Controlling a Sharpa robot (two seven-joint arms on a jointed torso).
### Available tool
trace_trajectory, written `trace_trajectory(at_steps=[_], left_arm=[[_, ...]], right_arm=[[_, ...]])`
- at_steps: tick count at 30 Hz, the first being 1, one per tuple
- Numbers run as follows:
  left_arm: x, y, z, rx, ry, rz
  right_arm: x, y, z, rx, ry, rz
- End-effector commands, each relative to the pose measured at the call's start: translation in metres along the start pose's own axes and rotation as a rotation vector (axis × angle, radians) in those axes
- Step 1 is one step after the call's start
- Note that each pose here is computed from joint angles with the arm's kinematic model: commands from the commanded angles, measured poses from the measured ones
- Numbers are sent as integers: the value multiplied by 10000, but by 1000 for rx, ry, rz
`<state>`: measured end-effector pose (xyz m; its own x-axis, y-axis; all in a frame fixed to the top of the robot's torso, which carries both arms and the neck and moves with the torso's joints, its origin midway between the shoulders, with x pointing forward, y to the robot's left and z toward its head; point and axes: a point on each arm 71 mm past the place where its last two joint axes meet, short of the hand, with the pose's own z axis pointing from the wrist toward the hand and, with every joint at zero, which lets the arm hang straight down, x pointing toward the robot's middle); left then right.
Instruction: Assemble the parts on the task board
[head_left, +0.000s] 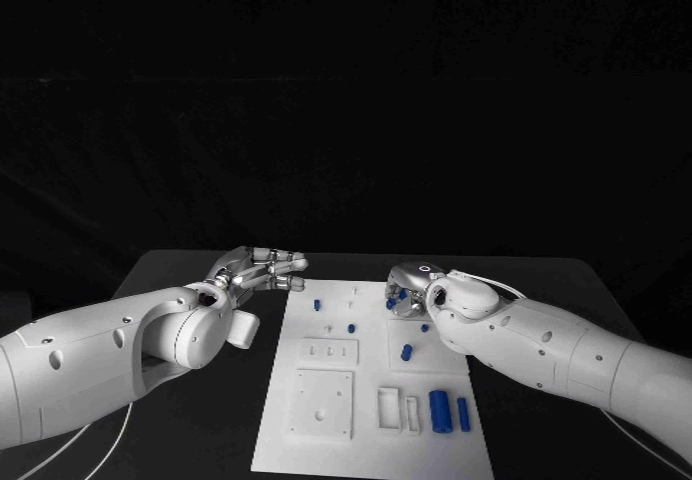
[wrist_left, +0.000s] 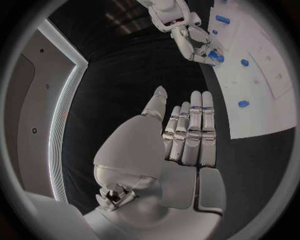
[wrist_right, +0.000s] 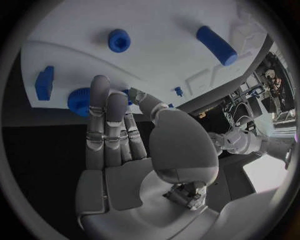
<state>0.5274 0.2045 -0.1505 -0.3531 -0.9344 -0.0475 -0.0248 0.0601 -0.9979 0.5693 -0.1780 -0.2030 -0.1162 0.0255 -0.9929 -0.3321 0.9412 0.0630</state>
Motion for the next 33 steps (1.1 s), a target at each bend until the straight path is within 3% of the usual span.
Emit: trace_trajectory(at_steps=[1,16,33], left_arm=[[26,-10,8,4,20,-1],[26,-6,18,2,26,-2],[0,-1,20,1,22,-2]], right_arm=[[27,5,-1,1,27,-25],[2,14,-2,-6,-13,-14],[-186,111,-46,21,-165,37]])
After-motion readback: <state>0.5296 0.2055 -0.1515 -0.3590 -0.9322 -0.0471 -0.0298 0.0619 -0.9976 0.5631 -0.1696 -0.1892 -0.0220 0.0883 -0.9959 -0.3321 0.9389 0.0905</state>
